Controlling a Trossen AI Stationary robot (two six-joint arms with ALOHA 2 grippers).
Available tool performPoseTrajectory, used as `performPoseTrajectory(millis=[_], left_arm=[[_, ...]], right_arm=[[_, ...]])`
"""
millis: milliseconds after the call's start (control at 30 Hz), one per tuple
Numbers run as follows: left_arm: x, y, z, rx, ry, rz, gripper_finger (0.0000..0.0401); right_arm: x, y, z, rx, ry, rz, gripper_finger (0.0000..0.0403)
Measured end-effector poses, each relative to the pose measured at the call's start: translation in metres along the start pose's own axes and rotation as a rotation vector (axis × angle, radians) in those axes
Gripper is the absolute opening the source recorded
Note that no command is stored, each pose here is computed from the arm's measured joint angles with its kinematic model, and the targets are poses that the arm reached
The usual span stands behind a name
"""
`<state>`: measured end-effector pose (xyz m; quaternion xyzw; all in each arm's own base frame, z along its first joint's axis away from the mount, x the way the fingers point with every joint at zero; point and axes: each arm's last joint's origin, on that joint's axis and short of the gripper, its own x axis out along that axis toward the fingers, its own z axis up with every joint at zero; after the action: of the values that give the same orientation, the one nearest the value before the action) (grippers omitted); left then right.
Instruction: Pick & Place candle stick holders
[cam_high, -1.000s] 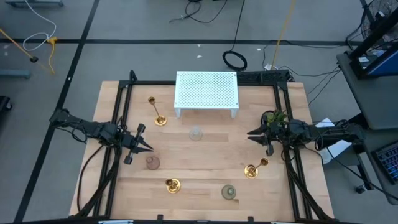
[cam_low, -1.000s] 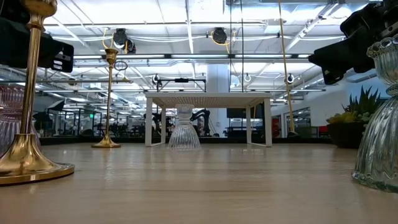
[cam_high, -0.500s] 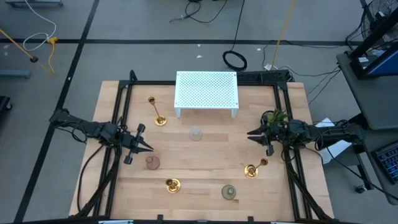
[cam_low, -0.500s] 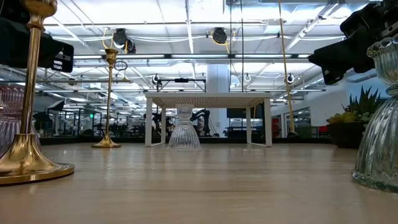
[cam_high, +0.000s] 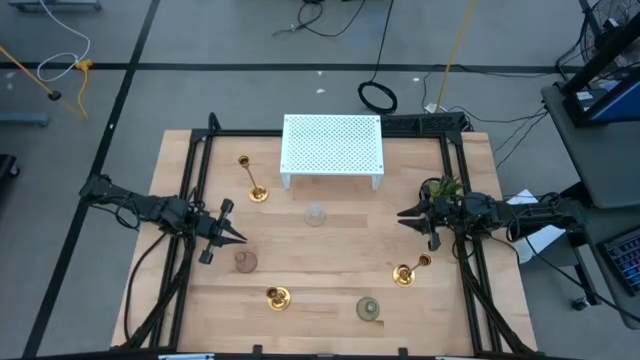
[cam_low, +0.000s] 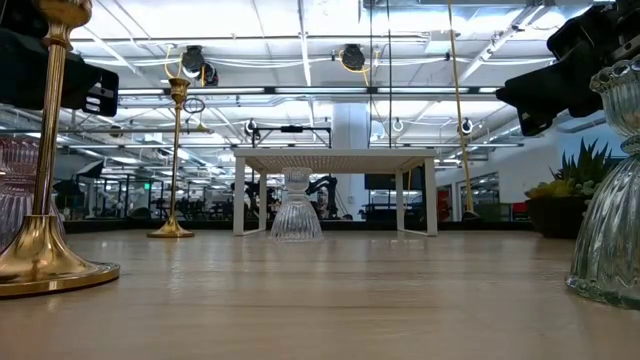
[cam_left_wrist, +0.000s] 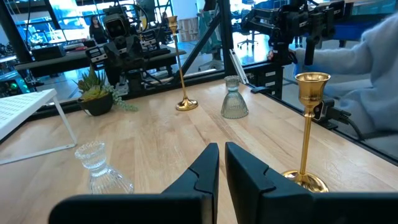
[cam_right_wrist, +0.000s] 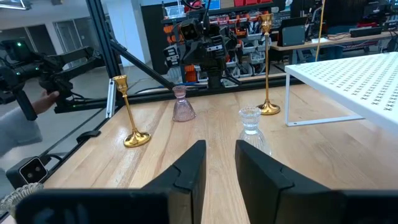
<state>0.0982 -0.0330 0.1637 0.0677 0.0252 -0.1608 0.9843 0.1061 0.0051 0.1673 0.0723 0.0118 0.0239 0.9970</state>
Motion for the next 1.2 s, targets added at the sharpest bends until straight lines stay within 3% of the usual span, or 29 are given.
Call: performPoseTrajectory(millis=[833,1200], left_arm=[[0.0,0.0,0.0,0.0,0.0,0.0,0.0035],[-0.0001,0.0019,0.0045,0.002,-0.043,0.053,0.0035]], right_arm=[[0.0,0.0,0.0,0.0,0.0,0.0,0.0077],[0.0,0.0,-0.0001,0.0,0.0,0.0,0.0077]])
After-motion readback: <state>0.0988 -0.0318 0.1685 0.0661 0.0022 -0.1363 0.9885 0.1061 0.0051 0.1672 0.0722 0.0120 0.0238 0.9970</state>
